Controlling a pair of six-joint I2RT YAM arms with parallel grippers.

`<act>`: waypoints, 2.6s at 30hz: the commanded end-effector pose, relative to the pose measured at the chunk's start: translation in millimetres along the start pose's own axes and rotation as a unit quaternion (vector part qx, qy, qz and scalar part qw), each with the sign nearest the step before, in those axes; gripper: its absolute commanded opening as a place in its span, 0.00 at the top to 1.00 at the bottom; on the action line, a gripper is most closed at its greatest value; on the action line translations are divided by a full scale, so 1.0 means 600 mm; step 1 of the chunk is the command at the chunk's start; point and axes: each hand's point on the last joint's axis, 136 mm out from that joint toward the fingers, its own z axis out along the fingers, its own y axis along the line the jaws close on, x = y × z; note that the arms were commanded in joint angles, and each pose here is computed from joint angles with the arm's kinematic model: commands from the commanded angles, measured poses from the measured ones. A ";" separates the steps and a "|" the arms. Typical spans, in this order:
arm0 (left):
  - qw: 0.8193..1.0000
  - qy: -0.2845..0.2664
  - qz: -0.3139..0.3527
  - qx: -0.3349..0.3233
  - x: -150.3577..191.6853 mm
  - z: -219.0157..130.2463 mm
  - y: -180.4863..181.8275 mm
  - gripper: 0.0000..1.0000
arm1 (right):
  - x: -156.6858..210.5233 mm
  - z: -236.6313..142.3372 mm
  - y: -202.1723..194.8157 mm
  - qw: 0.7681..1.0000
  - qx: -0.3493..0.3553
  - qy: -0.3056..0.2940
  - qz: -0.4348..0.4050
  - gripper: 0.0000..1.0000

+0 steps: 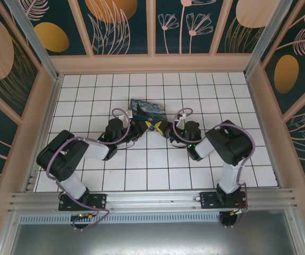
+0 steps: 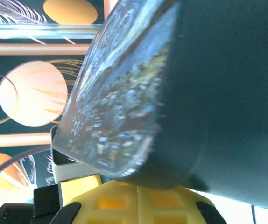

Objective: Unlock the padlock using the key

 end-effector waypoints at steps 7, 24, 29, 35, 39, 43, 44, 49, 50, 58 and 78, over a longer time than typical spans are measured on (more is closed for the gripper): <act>0.972 0.130 0.042 0.192 0.100 -0.009 -0.145 1.00 | 0.100 0.029 0.074 0.989 -0.110 0.102 0.017 1.00; 0.963 0.131 -0.029 0.235 0.099 -0.021 -0.149 1.00 | 0.063 0.074 0.067 0.987 -0.002 0.079 -0.143 1.00; 0.965 0.124 -0.042 0.226 0.096 -0.019 -0.138 1.00 | 0.061 0.074 0.067 0.992 -0.018 0.071 -0.106 1.00; 0.962 0.121 -0.067 0.234 0.091 -0.014 -0.132 1.00 | 0.101 0.135 0.109 0.988 -0.063 0.115 -0.079 1.00; 0.964 0.120 -0.075 0.227 0.092 -0.008 -0.119 1.00 | 0.087 0.122 0.078 0.992 -0.033 0.094 -0.076 1.00; 0.971 0.108 -0.091 0.195 0.090 0.004 -0.080 1.00 | 0.084 0.115 0.079 0.992 -0.017 0.089 -0.089 1.00; 0.972 0.103 -0.095 0.187 0.088 0.007 -0.069 1.00 | 0.081 0.110 0.079 0.992 -0.012 0.086 -0.093 1.00; 0.980 0.072 -0.114 0.150 0.074 0.013 -0.012 1.00 | 0.065 0.086 0.071 0.993 0.005 0.070 -0.094 0.82; 0.980 0.067 -0.110 0.150 0.071 0.012 -0.009 1.00 | 0.063 0.082 0.069 0.993 0.009 0.067 -0.094 0.77; 0.988 0.057 -0.086 0.114 0.062 0.015 0.014 1.00 | 0.064 0.051 0.047 0.992 0.043 0.061 -0.100 0.45; 0.993 0.059 -0.062 0.076 0.042 0.014 0.044 1.00 | 0.099 -0.092 -0.075 0.956 0.239 0.082 -0.149 0.25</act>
